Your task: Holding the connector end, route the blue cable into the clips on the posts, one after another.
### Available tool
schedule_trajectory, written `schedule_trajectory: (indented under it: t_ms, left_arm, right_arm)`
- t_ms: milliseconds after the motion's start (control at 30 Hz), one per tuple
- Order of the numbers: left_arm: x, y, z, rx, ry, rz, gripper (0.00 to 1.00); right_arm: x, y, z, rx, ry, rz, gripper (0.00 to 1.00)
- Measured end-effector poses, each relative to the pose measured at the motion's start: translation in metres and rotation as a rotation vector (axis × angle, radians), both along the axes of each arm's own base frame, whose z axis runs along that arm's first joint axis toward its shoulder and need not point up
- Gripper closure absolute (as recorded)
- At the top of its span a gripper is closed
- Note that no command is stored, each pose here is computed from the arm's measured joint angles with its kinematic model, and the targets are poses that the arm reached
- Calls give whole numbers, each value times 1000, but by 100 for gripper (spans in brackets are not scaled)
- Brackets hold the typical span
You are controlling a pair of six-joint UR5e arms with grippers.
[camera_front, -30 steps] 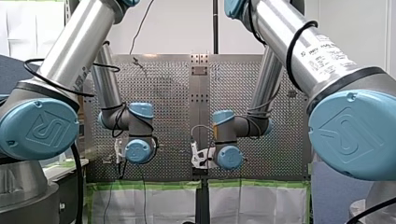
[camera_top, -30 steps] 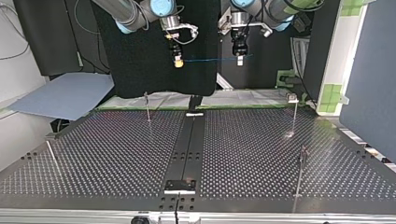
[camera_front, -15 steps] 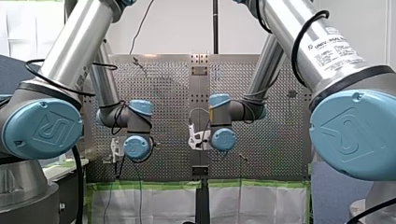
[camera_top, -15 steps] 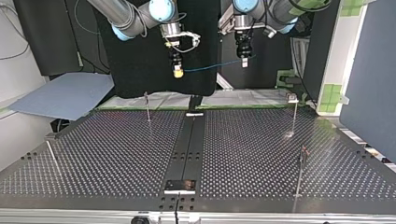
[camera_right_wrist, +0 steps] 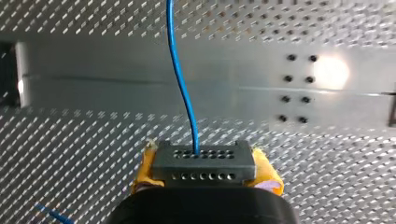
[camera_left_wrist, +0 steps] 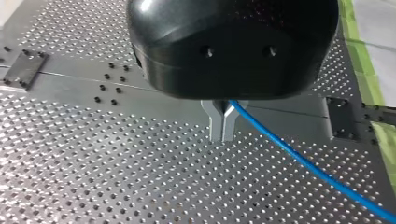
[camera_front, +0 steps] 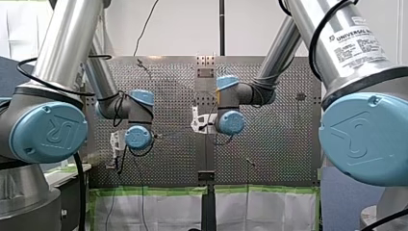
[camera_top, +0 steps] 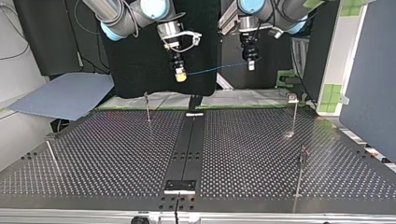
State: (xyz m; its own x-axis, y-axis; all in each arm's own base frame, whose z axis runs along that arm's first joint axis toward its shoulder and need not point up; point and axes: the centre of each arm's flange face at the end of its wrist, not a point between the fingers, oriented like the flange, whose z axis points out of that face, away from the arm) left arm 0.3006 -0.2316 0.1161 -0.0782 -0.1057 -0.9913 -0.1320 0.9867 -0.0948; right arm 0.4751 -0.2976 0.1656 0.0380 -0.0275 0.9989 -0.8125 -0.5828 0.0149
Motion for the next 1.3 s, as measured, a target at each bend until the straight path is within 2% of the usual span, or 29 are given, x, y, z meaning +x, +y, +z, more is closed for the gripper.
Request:
schedule_trajectory:
  t_ms: [167,300,500,600,767,1067,1300]
  left_arm:
    - [12,0,22,-16,-25,-1,100]
    - [27,-1,47,-39,-62,12,100]
    - [44,3,84,-83,-110,39,100]
    - [49,7,102,-93,-129,53,100]
    - [52,14,126,-109,-151,78,100]
    - [58,27,181,-133,-208,113,100]
    - [51,37,217,-122,-230,124,100]
  right_arm:
    - [1,-1,27,-12,-59,24,100]
    - [4,-2,56,-41,-108,48,100]
    - [8,-6,105,-97,-181,62,100]
    - [12,-9,123,-114,-200,68,100]
    - [20,-17,128,-117,-203,73,100]
    - [46,-31,109,-89,-176,105,100]
    - [62,-39,120,-90,-170,125,100]
